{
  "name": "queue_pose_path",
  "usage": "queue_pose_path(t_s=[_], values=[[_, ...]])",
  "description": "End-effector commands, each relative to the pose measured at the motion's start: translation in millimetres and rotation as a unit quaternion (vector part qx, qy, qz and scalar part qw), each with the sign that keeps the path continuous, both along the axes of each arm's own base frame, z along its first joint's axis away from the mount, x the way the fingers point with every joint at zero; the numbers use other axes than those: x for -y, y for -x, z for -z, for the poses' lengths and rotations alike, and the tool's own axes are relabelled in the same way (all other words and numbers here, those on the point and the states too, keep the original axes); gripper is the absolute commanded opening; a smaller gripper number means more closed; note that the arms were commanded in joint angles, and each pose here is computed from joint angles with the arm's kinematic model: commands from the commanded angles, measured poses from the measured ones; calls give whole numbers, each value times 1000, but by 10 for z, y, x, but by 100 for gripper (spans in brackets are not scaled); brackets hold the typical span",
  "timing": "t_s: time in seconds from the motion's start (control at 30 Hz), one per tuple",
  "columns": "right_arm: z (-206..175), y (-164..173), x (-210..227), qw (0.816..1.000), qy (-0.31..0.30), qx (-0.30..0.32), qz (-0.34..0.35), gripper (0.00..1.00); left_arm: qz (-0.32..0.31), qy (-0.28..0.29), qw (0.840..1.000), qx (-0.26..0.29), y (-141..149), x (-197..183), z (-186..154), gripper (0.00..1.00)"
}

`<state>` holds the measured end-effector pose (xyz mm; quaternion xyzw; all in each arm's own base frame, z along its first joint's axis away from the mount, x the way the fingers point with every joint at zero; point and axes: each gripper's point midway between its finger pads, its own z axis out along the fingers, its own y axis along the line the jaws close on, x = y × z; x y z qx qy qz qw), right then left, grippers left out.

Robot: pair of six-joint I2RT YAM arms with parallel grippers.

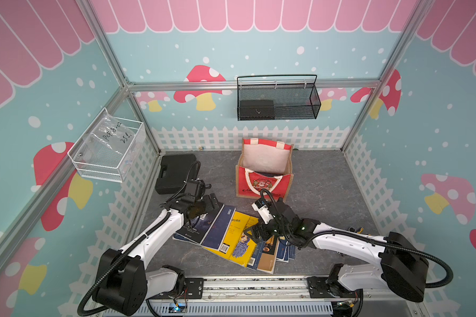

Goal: Put the books into the canvas bag
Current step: Pick up the book from the book.

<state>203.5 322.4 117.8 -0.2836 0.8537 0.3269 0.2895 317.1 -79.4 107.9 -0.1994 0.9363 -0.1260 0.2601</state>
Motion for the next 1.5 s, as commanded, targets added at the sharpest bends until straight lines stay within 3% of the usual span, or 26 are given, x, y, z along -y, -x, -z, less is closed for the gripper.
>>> queue_pose_path(t_s=[0.0, 0.37, 0.67, 0.83, 0.97, 1.2, 1.37, 1.47], values=[[-121, -54, -189, 999, -26, 18, -5, 99, -39, -14, 999, 20, -201, -199, -89, 99], [-5, 35, -153, 999, -34, 13, -7, 100, -98, -19, 995, -20, -513, -399, 329, 99], [91, 118, -60, 1000, -27, 10, -14, 100, -133, -48, 989, -52, -540, -560, 704, 99], [163, 120, -33, 1000, -17, 9, -12, 100, -148, -66, 985, -62, -459, -691, 719, 99], [213, 114, -43, 1000, -15, 3, -9, 100, -141, -41, 986, -83, -366, -657, 784, 99], [234, 42, -205, 1000, -16, -16, -11, 99, -80, 29, 994, -75, -152, -271, 653, 99], [148, -13, -355, 999, -32, -13, -22, 99, -88, 13, 992, -84, 139, -311, 729, 99], [102, -49, -418, 999, -35, -8, -26, 99, -80, 40, 993, -80, 181, -250, 730, 99]])
